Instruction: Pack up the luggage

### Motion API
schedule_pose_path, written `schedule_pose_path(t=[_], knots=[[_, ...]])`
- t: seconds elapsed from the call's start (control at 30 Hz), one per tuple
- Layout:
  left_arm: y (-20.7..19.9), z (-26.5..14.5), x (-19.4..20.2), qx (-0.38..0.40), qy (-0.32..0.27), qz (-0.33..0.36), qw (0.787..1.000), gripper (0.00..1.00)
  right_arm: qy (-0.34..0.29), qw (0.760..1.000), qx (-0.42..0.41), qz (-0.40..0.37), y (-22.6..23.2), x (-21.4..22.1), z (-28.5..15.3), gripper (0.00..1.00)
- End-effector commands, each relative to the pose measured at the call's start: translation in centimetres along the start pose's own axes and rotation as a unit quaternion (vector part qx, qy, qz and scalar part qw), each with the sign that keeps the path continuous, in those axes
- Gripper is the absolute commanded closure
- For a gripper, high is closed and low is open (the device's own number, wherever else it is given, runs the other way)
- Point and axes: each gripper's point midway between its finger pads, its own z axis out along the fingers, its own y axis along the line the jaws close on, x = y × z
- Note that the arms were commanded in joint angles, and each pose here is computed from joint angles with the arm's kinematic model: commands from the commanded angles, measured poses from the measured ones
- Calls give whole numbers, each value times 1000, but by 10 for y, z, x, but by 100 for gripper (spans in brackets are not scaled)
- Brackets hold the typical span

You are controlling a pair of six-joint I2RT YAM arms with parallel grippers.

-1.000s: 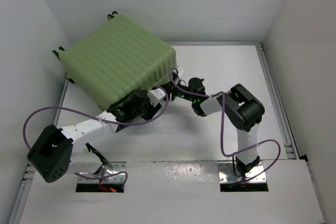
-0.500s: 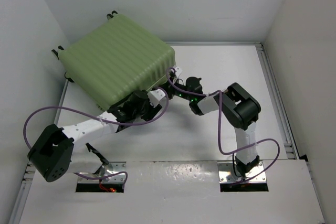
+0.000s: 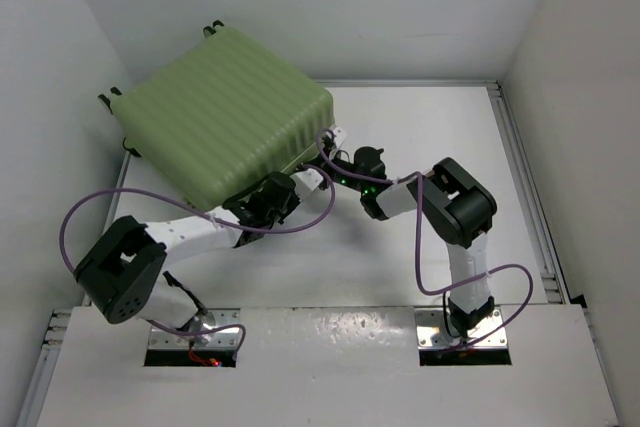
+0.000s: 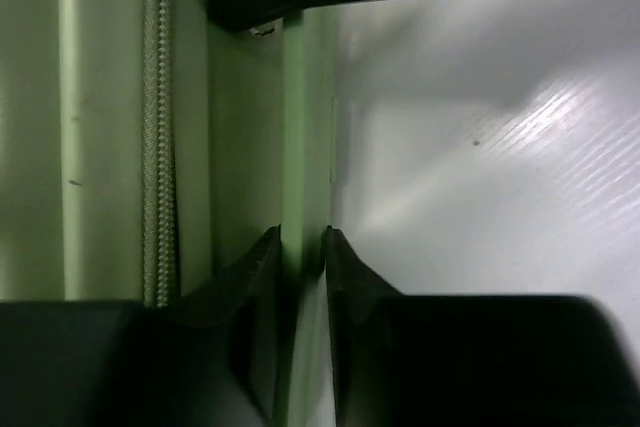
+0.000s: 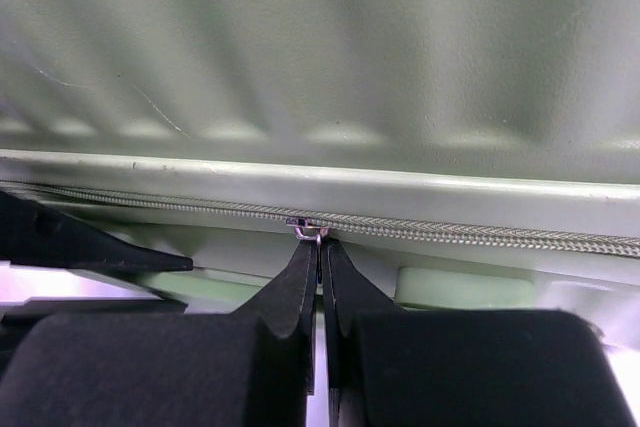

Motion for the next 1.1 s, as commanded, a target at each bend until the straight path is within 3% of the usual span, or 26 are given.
schedule_pose_path(t=[0.0,0.1,0.2,0.33,0.8,1.07], knots=[[-19,-3,63,43,107,35,993,81,-77,996,-6,-42,7,-48,6,100],[-28,-8,73,70,115,43,990,96,-71,996,9,-58,2,-45,4,100],[-29,-19,69,81,100,37,991,100,-70,993,41,-83,-11,-43,-3,100],[-21,-32,65,77,79,50,993,100,-63,991,69,-92,-27,-44,-17,100],[-12,-54,94,101,88,149,980,100,-72,979,151,-120,-75,-68,-58,100],[-11,-69,97,111,31,219,969,100,-45,978,157,-132,-95,-56,-71,100]])
